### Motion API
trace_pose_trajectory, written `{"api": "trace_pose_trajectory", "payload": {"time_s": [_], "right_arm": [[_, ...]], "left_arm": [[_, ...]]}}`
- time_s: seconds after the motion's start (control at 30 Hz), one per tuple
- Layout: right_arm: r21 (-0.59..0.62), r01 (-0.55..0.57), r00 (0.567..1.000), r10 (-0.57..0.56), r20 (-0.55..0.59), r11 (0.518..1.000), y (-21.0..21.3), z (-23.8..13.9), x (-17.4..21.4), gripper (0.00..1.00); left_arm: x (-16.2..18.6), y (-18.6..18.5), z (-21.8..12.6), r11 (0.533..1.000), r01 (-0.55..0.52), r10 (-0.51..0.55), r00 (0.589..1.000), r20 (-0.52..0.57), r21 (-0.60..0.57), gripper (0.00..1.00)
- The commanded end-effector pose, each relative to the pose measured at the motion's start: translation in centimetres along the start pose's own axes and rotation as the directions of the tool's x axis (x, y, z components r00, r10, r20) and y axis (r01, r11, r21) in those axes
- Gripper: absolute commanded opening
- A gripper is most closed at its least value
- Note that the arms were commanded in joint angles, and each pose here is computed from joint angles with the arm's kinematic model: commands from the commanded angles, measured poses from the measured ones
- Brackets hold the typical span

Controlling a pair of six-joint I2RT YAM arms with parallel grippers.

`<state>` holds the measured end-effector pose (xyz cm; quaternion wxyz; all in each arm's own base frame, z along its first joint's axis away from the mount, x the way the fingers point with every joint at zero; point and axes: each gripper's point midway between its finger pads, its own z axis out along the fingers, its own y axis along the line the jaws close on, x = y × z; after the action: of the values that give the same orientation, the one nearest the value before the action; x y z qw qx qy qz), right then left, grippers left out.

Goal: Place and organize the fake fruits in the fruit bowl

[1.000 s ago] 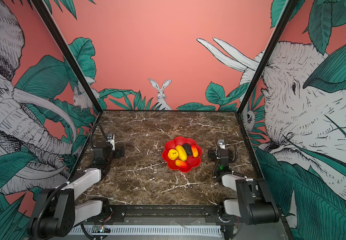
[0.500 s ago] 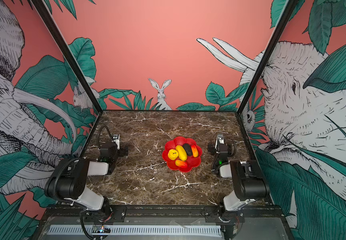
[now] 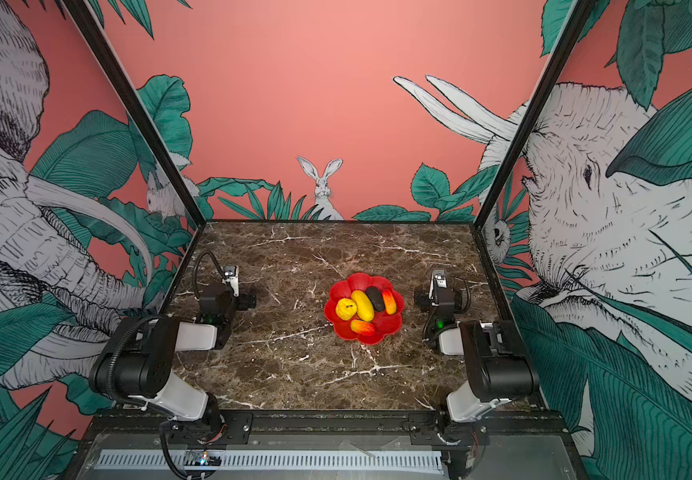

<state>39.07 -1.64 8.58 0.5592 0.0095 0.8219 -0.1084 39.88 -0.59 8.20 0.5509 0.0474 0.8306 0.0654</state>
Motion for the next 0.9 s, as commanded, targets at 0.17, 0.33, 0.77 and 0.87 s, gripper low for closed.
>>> {"api": "trace_pose_trajectory", "payload": {"time_s": [0.17, 0.33, 0.77, 0.87], "right_arm": [[-0.055, -0.010, 0.988, 0.018, 0.152, 0.998, 0.4, -2.1, -1.2, 0.99], [-0.080, -0.002, 0.979, 0.018, 0.203, 0.997, 0.7, -3.5, -0.9, 0.99], [0.094, -0.053, 0.998, 0.049, 0.045, 0.994, -1.8, -0.2, -1.0, 0.99], [0.094, -0.052, 0.998, 0.048, 0.041, 0.994, -1.8, -0.2, -1.0, 0.99]], "left_arm": [[-1.3, 0.2, -0.2, 1.000, -0.003, 0.003, 0.999, 0.044, -0.003, 1.00], [-1.4, 0.3, -0.3, 1.000, -0.002, 0.002, 0.999, 0.046, -0.005, 1.00], [-1.3, 0.3, -0.3, 1.000, -0.002, 0.002, 0.999, 0.045, -0.004, 1.00], [-1.4, 0.3, -0.2, 1.000, -0.002, 0.002, 0.999, 0.045, -0.006, 1.00]]}}
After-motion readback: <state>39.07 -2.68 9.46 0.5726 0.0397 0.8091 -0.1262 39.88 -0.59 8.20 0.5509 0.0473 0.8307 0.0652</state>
